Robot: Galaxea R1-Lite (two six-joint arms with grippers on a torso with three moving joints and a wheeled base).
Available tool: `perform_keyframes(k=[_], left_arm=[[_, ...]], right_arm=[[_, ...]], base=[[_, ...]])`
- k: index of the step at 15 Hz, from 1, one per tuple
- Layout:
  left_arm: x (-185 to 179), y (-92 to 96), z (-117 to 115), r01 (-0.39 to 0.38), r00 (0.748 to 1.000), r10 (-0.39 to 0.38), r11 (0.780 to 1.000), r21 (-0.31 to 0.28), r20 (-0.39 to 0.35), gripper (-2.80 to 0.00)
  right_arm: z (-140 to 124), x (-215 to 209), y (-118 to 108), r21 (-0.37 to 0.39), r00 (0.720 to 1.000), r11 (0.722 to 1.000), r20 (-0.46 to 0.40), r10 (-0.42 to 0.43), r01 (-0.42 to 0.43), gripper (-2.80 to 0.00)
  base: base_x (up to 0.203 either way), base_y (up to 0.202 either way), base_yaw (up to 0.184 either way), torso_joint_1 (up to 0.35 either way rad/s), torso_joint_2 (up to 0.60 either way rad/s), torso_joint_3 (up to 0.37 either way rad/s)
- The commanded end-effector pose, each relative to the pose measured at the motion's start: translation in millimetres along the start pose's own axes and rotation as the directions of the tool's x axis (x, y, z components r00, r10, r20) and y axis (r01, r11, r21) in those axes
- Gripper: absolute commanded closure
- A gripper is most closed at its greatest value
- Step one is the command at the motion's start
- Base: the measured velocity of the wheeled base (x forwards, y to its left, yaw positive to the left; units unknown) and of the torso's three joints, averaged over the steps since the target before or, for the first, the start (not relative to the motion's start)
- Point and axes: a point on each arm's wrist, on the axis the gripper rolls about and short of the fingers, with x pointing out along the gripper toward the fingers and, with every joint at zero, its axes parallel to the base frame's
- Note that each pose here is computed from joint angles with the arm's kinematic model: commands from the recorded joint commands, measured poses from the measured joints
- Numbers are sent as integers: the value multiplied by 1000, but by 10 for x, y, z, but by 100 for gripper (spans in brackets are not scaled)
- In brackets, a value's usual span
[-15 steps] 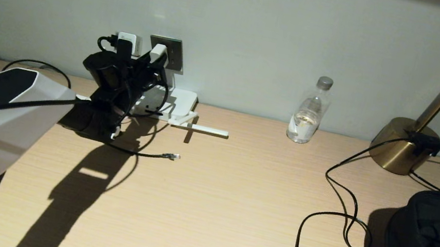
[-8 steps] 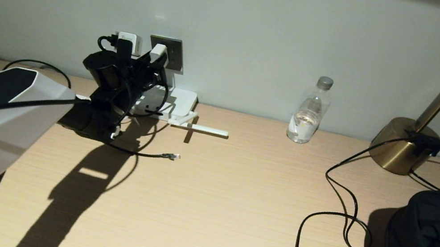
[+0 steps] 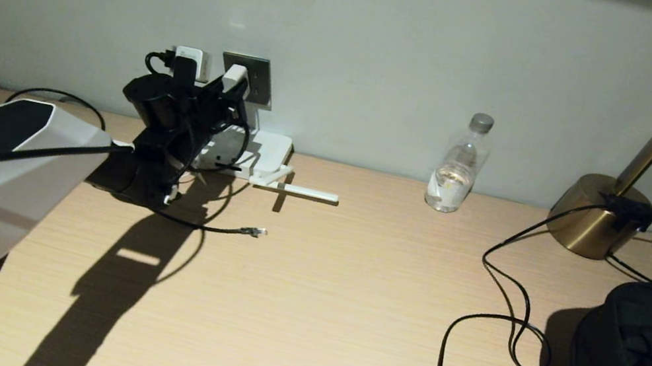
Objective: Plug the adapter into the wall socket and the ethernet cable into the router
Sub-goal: Plug plug into socket
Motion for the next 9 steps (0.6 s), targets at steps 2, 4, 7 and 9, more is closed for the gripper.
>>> perform_keyframes(k=[2, 4, 7, 9], left_arm=[[26, 3, 44, 0, 1000, 0, 1000, 0, 14, 0], [29, 3, 35, 0, 1000, 0, 1000, 0, 14, 0], [30, 3, 43, -1, 1000, 1, 1000, 0, 16, 0], [30, 3, 44, 0, 1000, 0, 1000, 0, 10, 0]], right_arm=[[0, 0, 0, 0, 1000, 1000, 0, 0, 0, 0], [0, 0, 0, 0, 1000, 1000, 0, 0, 0, 0], [0, 0, 0, 0, 1000, 1000, 0, 0, 0, 0], [0, 0, 0, 0, 1000, 1000, 0, 0, 0, 0]], base=[[0, 0, 0, 0, 0, 0], [0, 0, 0, 0, 0, 0], [0, 0, 0, 0, 0, 0], [0, 0, 0, 0, 0, 0]])
